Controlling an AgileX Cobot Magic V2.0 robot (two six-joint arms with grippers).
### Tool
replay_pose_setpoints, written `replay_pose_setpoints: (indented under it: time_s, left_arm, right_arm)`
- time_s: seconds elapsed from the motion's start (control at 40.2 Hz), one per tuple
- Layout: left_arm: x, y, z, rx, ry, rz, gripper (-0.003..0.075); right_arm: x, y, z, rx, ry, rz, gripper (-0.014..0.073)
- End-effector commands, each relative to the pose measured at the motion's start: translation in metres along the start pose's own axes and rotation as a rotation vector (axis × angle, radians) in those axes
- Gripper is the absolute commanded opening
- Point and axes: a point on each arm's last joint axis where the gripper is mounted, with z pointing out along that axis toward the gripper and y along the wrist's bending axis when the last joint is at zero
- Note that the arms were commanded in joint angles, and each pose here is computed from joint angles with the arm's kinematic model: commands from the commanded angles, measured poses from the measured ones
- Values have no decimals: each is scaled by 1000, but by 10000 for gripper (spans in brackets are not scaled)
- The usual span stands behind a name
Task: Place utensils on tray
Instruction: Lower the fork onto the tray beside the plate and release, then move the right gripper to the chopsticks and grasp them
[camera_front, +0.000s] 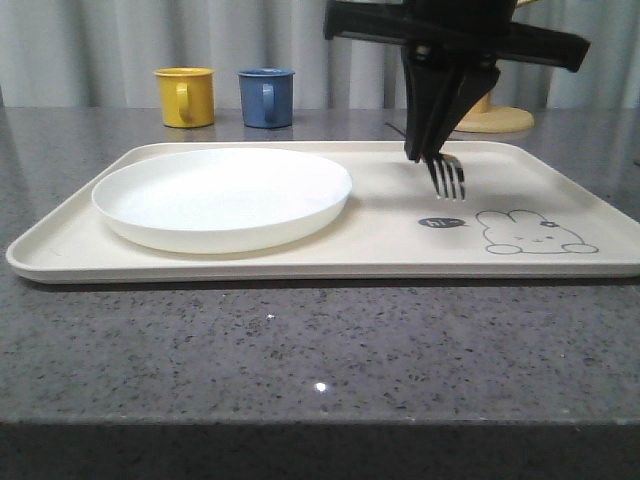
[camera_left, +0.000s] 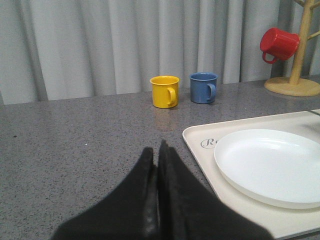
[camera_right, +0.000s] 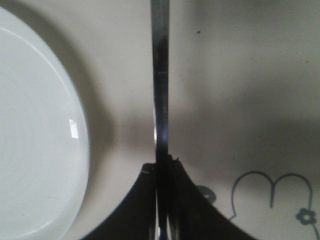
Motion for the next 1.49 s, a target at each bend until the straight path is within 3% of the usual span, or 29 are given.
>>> replay_pose_setpoints:
  time_s: [0.0, 0.299, 0.473, 0.747, 0.946, 1.12, 1.319, 1.468]
  left_arm:
    - [-15, 1, -1, -5, -93, -11, -18]
    - [-15, 1, -1, -5, -93, -11, -18]
    - [-15, 1, -1, -5, -93, -11, -18]
    - [-15, 1, -1, -5, -93, -11, -18]
    - [-15, 1, -1, -5, -93, -11, -18]
    - [-15, 1, -1, -5, -93, -11, -18]
    - [-15, 1, -1, -5, -93, -11, -18]
    - [-15, 1, -1, -5, -93, -11, -18]
  right_arm:
    - [-7, 7, -18, -78, -78, 17, -57]
    - [-9, 10, -1, -81, -47, 30, -42]
    - [-9, 10, 3, -77, -37, 36, 63]
    - [-8, 9, -3, -75, -34, 42, 315]
    - [-13, 2, -41, -26, -123, -2, 329]
    - [-21, -36, -82, 169, -112, -59, 329]
    - [-27, -91, -108, 201, -149, -34, 329]
    - [-16, -146, -115, 269, -117, 35, 329]
